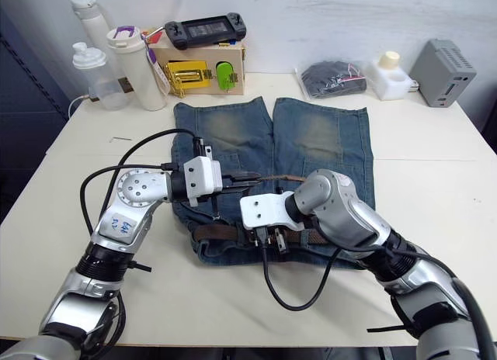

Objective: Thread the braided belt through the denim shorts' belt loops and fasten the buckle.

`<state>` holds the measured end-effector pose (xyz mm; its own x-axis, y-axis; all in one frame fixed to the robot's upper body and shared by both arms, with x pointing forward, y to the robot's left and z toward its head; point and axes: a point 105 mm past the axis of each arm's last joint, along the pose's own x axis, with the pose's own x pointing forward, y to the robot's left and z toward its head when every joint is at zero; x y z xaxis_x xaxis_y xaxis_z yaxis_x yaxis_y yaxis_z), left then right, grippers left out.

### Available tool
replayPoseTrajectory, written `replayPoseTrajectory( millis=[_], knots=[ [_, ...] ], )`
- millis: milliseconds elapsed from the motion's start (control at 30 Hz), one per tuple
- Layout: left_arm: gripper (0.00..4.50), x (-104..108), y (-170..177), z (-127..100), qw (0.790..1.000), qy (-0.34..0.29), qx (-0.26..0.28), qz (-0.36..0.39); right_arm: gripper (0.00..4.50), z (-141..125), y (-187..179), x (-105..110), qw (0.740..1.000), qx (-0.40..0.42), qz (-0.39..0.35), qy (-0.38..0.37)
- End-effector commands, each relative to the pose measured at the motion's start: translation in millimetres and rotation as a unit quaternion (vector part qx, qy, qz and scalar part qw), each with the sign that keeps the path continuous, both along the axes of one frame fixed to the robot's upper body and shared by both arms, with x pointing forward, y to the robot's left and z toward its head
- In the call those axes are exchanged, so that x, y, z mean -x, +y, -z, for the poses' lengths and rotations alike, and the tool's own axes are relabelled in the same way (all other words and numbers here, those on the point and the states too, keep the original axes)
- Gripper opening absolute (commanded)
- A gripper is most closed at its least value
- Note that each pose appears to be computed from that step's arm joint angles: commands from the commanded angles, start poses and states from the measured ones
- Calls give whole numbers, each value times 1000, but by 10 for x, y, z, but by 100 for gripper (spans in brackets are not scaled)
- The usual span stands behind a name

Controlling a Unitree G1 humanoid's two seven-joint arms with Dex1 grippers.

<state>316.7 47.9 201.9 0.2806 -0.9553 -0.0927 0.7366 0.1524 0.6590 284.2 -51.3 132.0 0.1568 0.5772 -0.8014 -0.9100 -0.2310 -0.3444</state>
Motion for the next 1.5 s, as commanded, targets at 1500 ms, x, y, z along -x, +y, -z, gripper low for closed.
replayPoseTrajectory(
  millis=[1500],
  knots=[
    [0,286,-1558,-947,950,-146,8,276,8,1134,-36,640,974,145,-59,162]
  ],
)
